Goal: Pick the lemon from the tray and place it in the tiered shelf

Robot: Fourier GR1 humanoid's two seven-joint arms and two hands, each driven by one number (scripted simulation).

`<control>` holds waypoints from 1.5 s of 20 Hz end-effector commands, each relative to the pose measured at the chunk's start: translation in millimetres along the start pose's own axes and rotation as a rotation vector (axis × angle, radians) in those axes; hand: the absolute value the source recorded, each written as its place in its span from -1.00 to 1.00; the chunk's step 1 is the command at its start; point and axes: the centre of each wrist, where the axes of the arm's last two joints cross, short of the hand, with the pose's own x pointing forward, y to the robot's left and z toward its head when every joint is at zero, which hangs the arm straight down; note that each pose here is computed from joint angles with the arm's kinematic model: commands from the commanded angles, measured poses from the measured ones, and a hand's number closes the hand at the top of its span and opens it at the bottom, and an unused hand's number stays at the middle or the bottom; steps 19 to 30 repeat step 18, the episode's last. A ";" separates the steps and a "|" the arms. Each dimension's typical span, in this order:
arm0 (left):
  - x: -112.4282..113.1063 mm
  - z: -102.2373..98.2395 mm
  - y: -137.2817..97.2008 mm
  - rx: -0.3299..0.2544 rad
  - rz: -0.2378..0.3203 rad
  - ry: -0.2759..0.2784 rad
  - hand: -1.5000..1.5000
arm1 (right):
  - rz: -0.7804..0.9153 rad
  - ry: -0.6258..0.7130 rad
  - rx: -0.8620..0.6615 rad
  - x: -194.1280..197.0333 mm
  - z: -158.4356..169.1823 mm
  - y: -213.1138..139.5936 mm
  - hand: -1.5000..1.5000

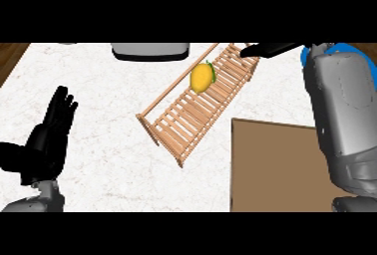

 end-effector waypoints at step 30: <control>9.9 -5.7 -9.2 -0.024 0.011 -0.008 0.00 | -0.060 0.048 -0.010 -43.0 75.9 -204.8 -1.00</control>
